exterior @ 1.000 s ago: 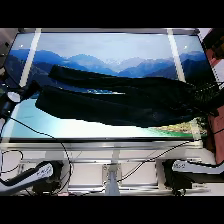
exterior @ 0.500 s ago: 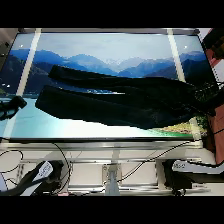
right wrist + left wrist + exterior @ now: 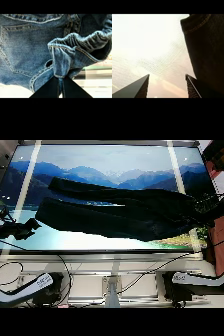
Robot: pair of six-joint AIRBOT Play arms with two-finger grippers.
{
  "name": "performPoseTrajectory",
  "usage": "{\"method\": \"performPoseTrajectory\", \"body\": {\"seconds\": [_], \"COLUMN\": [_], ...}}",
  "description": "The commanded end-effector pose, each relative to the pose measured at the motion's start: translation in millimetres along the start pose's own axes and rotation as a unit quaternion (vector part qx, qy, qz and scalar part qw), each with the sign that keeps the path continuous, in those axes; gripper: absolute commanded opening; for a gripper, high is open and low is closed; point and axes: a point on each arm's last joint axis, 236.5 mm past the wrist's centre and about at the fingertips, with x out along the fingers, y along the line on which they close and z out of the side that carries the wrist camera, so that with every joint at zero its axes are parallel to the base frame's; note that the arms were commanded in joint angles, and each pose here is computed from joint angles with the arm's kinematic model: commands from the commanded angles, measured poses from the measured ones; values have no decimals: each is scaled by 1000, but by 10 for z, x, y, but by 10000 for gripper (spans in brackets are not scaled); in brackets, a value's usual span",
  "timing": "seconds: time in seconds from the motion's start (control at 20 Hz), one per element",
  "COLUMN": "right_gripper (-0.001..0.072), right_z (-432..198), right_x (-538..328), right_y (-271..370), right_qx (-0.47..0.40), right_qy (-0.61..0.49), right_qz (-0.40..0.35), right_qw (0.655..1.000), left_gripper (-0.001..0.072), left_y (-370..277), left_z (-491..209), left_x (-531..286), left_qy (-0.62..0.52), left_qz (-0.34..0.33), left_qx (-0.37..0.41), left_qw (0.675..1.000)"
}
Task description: Fold the clothes and pants, and hang the long-sleeved shirts on hangers.
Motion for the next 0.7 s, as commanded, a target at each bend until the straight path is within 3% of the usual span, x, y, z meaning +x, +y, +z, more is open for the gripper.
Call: {"method": "performPoseTrajectory", "body": {"seconds": [0.0, 0.65], "right_gripper": [37, 37], "right_z": [19, 21], "right_x": [0, -3], "right_y": [5, 84], "right_qx": [-3, -1], "right_qy": [-4, -4], "right_qz": [0, 17], "right_qw": [1000, 1000], "left_gripper": [474, 474], "left_y": [-80, -586], "left_z": [246, 595], "left_x": [193, 395], "left_qy": [-47, -138], "left_qz": [-5, -9], "left_qx": [-4, 85], "left_qw": [999, 987]}}
